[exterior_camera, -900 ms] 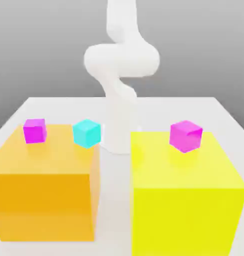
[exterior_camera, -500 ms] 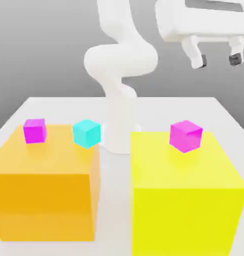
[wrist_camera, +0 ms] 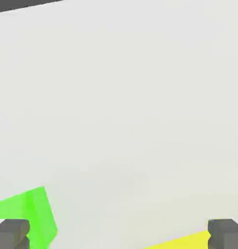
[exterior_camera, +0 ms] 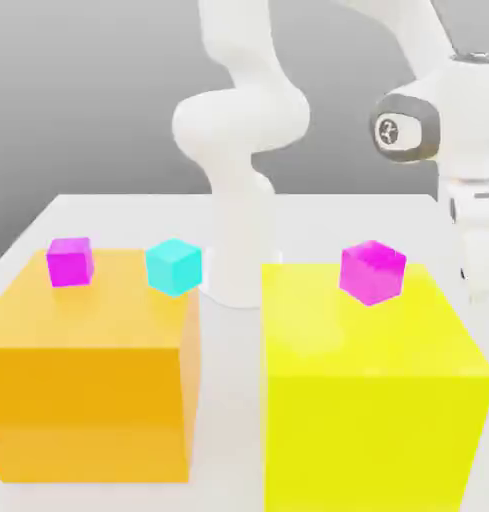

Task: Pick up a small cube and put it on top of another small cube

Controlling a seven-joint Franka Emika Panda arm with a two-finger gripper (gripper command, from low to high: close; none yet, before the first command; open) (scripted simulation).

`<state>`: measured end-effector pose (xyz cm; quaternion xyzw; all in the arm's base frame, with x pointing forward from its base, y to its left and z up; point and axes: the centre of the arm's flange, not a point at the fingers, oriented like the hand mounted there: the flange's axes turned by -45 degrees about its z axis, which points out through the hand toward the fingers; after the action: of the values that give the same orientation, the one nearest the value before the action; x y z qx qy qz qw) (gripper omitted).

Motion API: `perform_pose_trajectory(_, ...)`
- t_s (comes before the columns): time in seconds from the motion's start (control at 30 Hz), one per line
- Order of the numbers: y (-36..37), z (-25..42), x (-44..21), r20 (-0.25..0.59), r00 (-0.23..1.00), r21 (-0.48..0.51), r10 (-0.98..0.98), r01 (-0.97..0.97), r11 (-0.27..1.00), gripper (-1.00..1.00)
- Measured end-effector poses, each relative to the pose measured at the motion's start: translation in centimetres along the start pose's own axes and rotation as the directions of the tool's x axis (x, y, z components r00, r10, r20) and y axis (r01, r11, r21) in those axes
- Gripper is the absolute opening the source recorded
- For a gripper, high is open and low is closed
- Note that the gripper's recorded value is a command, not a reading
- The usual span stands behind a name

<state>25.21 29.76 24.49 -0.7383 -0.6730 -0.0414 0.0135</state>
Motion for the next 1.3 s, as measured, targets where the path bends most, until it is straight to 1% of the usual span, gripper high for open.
perform_pose_trajectory(0.07, -3.2, 2.4, 0.0, 0.040, 0.992, 0.027, -0.116, 0.115, 0.993, 0.00)
perform_pose_trajectory(0.13, -5.1, 4.5, -0.2, 0.064, 0.980, 0.044, -0.188, 0.185, 0.982, 0.00)
perform_pose_trajectory(0.33, -5.1, 9.9, -1.1, 0.071, 0.980, 0.049, -0.185, 0.182, 0.982, 0.00)
perform_pose_trajectory(0.37, -5.2, 10.6, -1.2, 0.071, 0.980, 0.050, -0.185, 0.182, 0.982, -1.00)
perform_pose_trajectory(0.6, -5.2, 10.6, -1.2, 0.072, 0.980, 0.050, -0.185, 0.182, 0.982, -1.00)
perform_pose_trajectory(0.7, -5.0, 9.3, -1.0, 0.073, 0.980, 0.048, -0.186, 0.183, 0.982, -1.00)
perform_pose_trajectory(0.9, -4.8, 3.6, 0.5, 0.085, 0.974, 0.053, -0.212, 0.208, 0.977, -1.00)
perform_pose_trajectory(1.1, 1.4, -2.6, 1.2, 0.110, 0.976, 0.052, -0.185, 0.180, 0.982, -1.00)
perform_pose_trajectory(1.3, 7.8, -10.8, -1.4, 0.126, 0.981, 0.046, -0.149, 0.144, 0.988, -1.00)
